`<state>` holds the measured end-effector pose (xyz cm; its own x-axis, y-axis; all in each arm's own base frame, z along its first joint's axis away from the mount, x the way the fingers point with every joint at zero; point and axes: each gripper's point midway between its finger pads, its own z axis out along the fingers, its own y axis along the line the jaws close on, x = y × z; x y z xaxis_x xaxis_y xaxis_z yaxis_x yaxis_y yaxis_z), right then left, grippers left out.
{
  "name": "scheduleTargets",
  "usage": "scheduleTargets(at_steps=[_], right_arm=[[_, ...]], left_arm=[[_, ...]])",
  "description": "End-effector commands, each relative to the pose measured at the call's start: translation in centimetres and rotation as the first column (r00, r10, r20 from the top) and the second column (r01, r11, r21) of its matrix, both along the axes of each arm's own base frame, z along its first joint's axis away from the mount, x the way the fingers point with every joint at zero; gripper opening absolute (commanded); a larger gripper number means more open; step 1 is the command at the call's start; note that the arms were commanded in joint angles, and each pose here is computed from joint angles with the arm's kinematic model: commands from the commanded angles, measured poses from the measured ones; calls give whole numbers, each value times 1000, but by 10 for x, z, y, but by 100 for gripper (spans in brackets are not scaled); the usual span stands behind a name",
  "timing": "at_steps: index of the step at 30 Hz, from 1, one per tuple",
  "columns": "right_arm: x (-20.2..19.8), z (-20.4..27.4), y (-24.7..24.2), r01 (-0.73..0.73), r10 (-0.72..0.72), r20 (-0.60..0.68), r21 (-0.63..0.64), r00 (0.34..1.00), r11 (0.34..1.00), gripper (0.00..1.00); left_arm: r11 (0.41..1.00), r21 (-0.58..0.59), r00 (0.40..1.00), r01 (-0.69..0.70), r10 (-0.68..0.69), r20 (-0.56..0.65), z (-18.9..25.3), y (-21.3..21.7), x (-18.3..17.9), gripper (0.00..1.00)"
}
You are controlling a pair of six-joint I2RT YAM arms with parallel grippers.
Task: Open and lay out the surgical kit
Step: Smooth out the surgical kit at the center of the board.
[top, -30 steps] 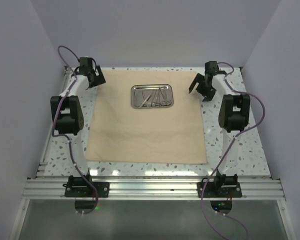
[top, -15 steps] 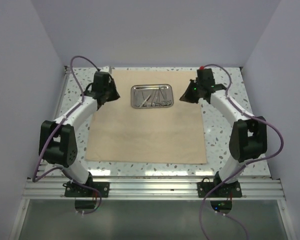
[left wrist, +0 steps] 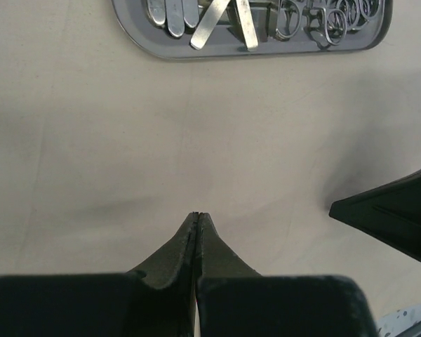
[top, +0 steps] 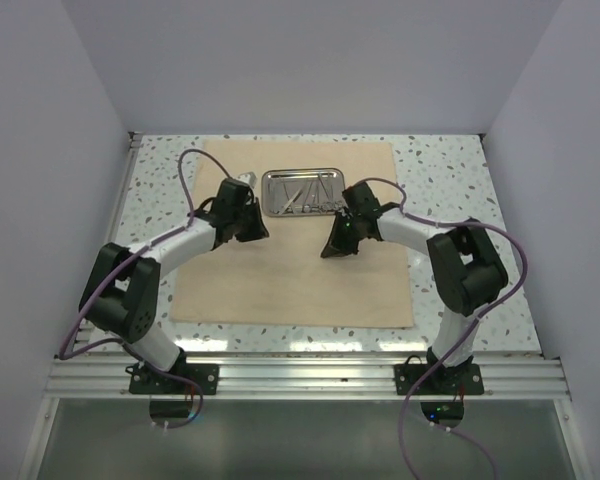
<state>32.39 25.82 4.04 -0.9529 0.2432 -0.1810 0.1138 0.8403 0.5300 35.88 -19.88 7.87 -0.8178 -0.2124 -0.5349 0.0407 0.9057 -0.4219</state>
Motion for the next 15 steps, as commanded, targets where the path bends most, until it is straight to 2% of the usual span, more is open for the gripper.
scheduleTargets(at_steps=[1, 5, 10, 15], right_arm=[[-4, -2, -4, 8, -8, 13, -7, 1000, 1000, 0], [-27, -23, -20, 10, -12, -35, -60, 999, 998, 0], [-44, -23, -37, 4, -7, -32, -106, 999, 994, 0], [-58, -27, -56, 1, -9, -42, -180, 999, 984, 0]], left_arm=[[998, -57, 999, 13, -11, 30, 12, -13, -9, 0], [998, -57, 1000, 27, -27, 7, 4, -14, -29, 0], [999, -31, 1000, 16, -17, -21, -9, 0, -55, 0], [999, 37, 998, -25, 27, -48, -20, 21, -73, 0]])
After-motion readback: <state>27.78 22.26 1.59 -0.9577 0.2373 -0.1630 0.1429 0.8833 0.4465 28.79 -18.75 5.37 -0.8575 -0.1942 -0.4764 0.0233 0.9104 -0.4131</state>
